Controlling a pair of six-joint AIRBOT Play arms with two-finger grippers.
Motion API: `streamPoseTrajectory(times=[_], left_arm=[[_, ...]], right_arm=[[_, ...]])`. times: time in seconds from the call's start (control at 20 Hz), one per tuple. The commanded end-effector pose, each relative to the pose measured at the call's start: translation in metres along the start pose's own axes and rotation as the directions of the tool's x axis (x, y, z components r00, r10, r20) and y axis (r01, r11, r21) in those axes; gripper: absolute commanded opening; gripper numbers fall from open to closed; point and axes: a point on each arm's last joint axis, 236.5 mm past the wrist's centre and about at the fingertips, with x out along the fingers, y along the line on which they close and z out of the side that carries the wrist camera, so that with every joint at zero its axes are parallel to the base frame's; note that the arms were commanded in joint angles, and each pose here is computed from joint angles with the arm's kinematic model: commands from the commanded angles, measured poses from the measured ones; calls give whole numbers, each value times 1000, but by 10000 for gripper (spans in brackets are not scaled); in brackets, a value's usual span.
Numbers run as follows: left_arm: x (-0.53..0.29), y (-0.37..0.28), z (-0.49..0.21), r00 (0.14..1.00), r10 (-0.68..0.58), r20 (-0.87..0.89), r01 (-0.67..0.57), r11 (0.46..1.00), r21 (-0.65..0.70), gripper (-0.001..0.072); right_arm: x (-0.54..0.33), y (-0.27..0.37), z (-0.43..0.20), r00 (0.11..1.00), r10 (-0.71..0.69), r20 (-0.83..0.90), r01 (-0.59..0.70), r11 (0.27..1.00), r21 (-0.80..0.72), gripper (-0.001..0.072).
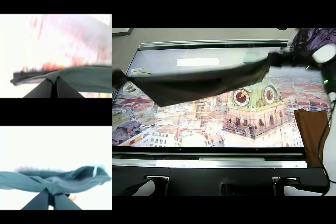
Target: Fold the clothes and pants, and hang the long-sleeved shirts on hangers.
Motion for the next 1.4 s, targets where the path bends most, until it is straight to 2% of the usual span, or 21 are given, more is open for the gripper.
streamPoseTrajectory(times=[0.0, 0.15, 0.3, 0.45, 0.55, 0.7, 0.85, 0.95, 1.15, 1.35], left_arm=[[-124, -68, 133, 922, 11, 387, -75, 986, 151, 18], [-223, -101, 157, 842, 12, 540, -144, 968, 204, 18], [-287, -123, 135, 811, -10, 585, -148, 964, 222, 19], [-325, -122, 110, 808, 34, 589, -189, 961, 204, 19], [-327, -118, 102, 818, 56, 573, -206, 958, 201, 19], [-286, -99, 96, 865, 94, 494, -209, 961, 182, 20], [-190, -60, 72, 948, 145, 282, -207, 957, 202, 20], [-114, -31, 47, 978, 163, 133, -188, 961, 202, 20], [25, 30, -8, 976, 205, -67, -193, 970, 150, 20], [134, 72, -68, 947, 228, -226, -203, 971, 128, 20]], right_arm=[[-133, 49, 134, 909, -87, 409, 160, 976, -148, 33], [-248, 94, 146, 828, -96, 553, 249, 945, -210, 33], [-334, 129, 124, 791, -96, 604, 300, 922, -246, 34], [-385, 149, 105, 762, -96, 641, 309, 923, -229, 34], [-389, 151, 102, 762, -95, 640, 295, 932, -212, 34], [-342, 130, 98, 825, -123, 551, 260, 949, -178, 34], [-239, 84, 70, 931, -157, 331, 202, 974, -106, 34], [-164, 45, 40, 969, -186, 162, 195, 980, -42, 34], [-22, -31, -32, 975, -198, -106, 206, 976, 73, 34], [84, -90, -87, 961, -196, -197, 229, 960, 164, 34]])
